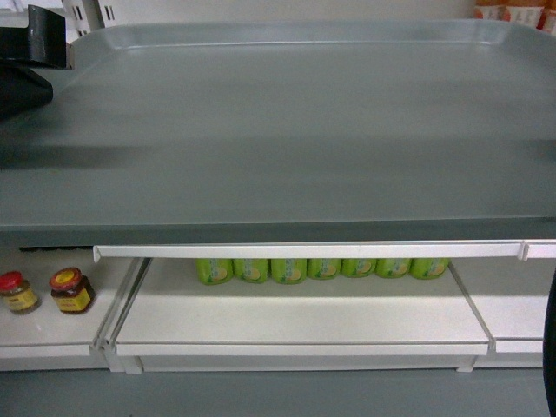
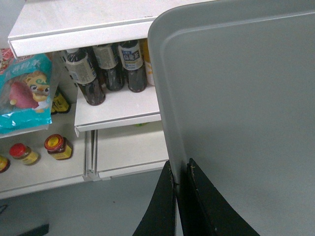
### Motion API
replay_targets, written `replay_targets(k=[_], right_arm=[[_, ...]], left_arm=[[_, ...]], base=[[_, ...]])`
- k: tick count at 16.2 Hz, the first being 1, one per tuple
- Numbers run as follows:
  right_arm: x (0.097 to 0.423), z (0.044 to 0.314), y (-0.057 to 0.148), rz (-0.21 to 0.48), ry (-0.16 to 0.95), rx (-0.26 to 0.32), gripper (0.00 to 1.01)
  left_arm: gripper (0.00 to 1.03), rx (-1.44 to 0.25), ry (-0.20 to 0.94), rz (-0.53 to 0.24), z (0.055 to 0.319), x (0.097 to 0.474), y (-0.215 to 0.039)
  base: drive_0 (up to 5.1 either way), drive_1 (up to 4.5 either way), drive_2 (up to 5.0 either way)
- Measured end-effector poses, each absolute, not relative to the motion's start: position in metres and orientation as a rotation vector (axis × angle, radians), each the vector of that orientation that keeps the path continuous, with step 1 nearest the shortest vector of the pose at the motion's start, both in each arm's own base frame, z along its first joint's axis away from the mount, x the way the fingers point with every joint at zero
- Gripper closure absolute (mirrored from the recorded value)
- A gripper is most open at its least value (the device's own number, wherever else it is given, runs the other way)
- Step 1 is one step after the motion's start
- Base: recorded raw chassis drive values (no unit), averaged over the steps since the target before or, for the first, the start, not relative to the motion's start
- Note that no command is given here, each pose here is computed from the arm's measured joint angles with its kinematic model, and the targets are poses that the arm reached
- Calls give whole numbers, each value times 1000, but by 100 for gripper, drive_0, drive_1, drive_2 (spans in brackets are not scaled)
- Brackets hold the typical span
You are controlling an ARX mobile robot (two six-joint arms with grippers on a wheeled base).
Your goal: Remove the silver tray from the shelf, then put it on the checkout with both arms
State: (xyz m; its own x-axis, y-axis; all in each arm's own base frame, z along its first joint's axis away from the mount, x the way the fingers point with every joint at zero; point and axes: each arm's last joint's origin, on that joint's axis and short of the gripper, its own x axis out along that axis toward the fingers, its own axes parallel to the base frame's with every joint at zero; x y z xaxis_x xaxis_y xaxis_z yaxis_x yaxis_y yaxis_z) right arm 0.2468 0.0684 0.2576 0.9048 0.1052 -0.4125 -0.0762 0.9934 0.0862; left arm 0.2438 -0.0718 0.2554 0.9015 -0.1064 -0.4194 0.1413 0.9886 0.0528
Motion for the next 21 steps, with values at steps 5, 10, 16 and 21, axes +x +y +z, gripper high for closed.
replay_targets(k=[5, 10, 16, 21], right_arm=[[247, 259, 69, 95, 422, 70, 98], [247, 258, 69, 95, 428, 69, 98], [247, 258, 68, 94, 426, 69, 98], [247, 258, 69, 94, 429, 68, 98]], left_arm=[[99, 82, 424, -128, 256, 244, -72], [99, 83, 431, -129, 255, 244, -72], [99, 81, 422, -131, 256, 244, -72], [99, 84, 434, -128, 255, 244, -71]], base=[[12, -415, 440], [4, -423, 431], [9, -418, 436], [5, -422, 432]])
